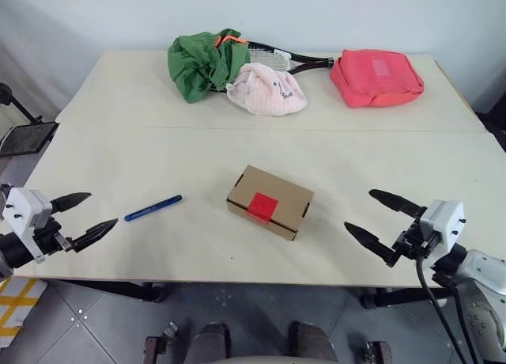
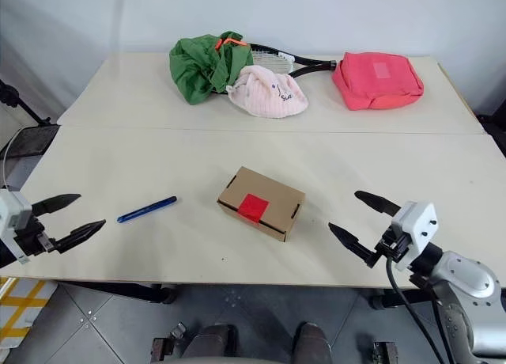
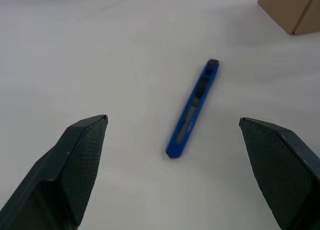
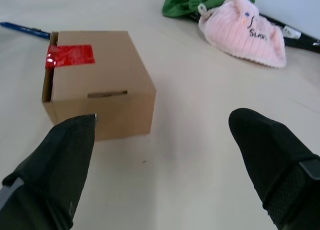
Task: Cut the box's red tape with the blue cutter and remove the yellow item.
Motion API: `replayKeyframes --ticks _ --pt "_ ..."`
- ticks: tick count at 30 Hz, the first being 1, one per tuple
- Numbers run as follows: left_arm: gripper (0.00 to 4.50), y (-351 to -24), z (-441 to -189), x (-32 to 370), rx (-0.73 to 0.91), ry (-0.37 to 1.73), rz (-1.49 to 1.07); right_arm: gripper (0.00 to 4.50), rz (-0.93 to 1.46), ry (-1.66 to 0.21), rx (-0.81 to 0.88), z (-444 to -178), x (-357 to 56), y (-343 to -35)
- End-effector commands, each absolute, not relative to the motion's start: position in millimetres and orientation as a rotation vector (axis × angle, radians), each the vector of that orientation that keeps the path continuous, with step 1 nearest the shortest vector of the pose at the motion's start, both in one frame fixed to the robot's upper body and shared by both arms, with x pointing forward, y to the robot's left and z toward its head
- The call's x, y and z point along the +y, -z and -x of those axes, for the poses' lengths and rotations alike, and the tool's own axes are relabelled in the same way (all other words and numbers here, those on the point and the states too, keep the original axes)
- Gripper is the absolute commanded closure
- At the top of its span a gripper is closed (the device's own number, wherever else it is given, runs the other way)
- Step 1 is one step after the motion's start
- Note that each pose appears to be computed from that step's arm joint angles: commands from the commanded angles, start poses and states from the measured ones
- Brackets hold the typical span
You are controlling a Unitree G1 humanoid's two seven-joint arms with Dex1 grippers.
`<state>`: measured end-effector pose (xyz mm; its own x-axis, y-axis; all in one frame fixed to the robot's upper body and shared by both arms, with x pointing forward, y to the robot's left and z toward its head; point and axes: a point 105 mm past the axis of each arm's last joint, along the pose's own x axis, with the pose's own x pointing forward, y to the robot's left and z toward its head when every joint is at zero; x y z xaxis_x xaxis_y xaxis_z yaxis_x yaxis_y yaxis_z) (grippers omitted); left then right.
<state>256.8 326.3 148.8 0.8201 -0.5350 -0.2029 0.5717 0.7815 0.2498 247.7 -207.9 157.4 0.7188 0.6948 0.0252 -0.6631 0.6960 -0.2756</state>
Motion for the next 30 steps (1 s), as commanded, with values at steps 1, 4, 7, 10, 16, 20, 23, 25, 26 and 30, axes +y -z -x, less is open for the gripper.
replayKeyframes --ticks 1,4,7,10,16,20,23,25,26,30 --pt "0.02 -154.3 -260.4 315.7 0.091 0.624 -0.318 0.00 0.283 -0.764 -0.170 -239.4 -204.7 -165.9" --pt "0.02 -153.9 -261.8 302.8 0.097 0.683 -0.250 0.00 0.263 -0.801 -0.136 -234.2 -196.9 -160.0" --pt "0.40 -156.1 -270.2 276.5 0.100 0.797 -0.196 0.54 0.237 -0.892 -0.032 -224.7 -185.3 -144.5" --pt "1.13 -157.4 -294.9 245.2 0.068 0.875 -0.264 1.48 0.248 -0.932 0.036 -222.3 -171.8 -127.7" --pt "3.04 -160.7 -345.9 185.7 0.005 0.972 -0.407 3.59 0.286 -0.864 0.084 -246.6 -156.4 -106.1" --pt "4.17 -153.4 -372.0 159.8 0.024 0.990 -0.472 4.50 0.333 -0.852 0.115 -264.6 -148.8 -97.8" --pt "4.42 -144.4 -376.6 138.4 0.039 1.051 -0.494 4.50 0.335 -0.869 0.096 -275.8 -137.6 -103.6" --pt "4.42 -145.1 -372.2 127.8 0.027 1.105 -0.455 4.50 0.332 -0.877 0.072 -281.5 -131.2 -110.5" --pt "4.42 -144.6 -365.3 123.1 0.031 1.152 -0.432 4.50 0.328 -0.877 0.057 -285.9 -128.2 -115.4" --pt "4.42 -141.6 -340.2 118.8 0.070 1.261 -0.346 4.50 0.317 -0.874 0.025 -300.4 -121.1 -128.2"
